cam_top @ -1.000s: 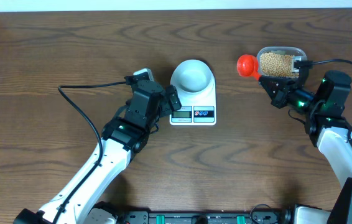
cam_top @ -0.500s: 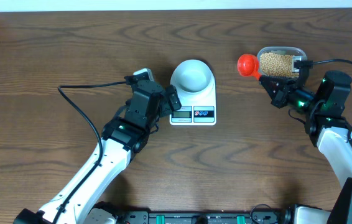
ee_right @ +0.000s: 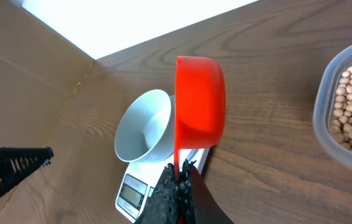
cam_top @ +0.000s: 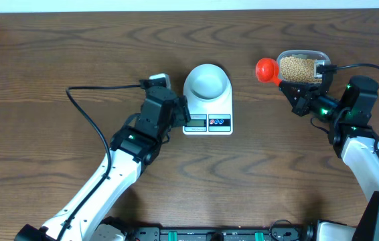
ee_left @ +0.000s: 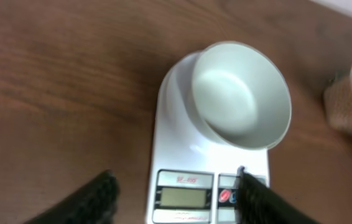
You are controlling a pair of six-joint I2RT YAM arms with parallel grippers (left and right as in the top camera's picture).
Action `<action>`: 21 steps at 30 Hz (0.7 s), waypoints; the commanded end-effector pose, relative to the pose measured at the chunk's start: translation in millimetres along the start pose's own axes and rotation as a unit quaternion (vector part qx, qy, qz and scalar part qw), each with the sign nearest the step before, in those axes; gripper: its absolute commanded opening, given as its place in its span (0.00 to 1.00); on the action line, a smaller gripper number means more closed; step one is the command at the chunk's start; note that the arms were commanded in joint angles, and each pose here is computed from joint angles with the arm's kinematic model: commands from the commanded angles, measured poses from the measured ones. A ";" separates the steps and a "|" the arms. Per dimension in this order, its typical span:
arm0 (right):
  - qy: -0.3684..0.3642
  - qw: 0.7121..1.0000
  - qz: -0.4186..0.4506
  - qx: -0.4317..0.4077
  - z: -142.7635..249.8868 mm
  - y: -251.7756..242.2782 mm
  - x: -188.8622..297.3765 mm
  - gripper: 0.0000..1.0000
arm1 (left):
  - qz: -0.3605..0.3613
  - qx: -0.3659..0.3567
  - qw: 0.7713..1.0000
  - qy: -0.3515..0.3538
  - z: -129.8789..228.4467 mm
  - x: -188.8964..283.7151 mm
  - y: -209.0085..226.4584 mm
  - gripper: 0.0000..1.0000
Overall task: Scoop item into bowl and weigh 50g on scale
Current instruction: 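Move the left gripper to the scale's front button panel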
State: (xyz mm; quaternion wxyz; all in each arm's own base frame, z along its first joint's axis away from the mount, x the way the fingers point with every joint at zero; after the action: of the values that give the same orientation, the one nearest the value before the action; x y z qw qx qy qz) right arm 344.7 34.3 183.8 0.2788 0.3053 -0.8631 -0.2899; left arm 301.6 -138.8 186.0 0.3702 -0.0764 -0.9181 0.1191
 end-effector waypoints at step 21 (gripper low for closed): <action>-0.003 1.000 0.000 0.012 -3.8 0.9 -0.5 0.01 | 0.069 -0.078 0.994 -0.036 -11.4 12.4 -50.6 0.07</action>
State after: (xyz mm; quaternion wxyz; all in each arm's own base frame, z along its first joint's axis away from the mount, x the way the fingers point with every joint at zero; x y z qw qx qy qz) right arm 344.9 34.0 183.7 0.2787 0.3042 -0.8637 -0.2895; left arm 294.1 -171.4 196.8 0.3455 -0.1391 -0.9228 0.0981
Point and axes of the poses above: each gripper's point midway between its finger pads, its own x axis back along the fingers, its own y axis along the line the jaws close on, z = x × y, the point moved 6 cm from there along x, back along the fingers, and after that the axes turned 5 degrees about -x, right-handed, at the moved point
